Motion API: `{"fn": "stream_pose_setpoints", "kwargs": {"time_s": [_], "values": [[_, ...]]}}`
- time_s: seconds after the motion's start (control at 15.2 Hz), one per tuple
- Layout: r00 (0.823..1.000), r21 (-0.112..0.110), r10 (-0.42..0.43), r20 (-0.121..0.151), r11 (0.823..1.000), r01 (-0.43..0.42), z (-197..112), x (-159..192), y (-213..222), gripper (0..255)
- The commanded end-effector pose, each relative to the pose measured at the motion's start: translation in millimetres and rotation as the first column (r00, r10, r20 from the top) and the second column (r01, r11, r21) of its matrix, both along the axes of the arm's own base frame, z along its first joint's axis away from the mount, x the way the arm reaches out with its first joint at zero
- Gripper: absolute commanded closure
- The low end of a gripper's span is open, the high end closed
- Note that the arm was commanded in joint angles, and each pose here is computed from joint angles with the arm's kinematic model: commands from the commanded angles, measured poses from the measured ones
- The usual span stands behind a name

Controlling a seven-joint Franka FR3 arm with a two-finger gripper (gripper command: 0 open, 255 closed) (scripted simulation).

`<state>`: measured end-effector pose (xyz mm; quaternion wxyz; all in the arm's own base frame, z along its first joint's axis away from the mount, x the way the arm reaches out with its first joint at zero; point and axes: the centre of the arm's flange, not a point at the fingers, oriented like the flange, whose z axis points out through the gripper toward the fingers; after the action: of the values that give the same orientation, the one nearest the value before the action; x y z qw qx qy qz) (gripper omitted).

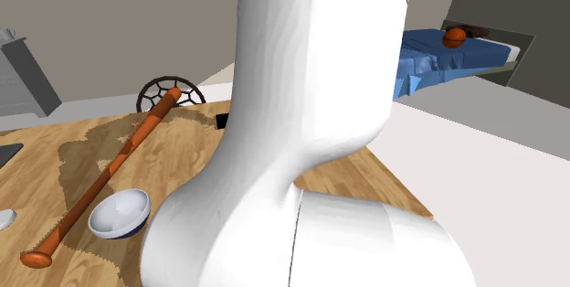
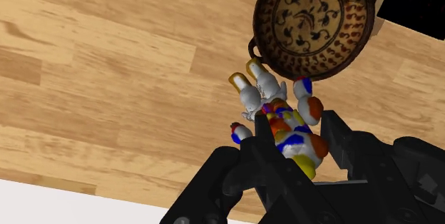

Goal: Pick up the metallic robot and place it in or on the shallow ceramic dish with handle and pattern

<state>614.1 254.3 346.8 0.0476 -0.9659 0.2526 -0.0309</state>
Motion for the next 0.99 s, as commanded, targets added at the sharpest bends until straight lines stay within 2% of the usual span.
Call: {"fn": "stream_pose_setpoints", "kwargs": {"time_s": [0.0, 0.46, 0.92], "values": [[1.0, 0.0, -0.002, 0.0, 1.0, 0.002, 9, 4, 29, 255], [1.0, 0.0, -0.002, 0.0, 1.0, 0.002, 26, 14, 113, 255], [1.0, 0.0, -0.002, 0.0, 1.0, 0.002, -11, 14, 113, 255]]}}
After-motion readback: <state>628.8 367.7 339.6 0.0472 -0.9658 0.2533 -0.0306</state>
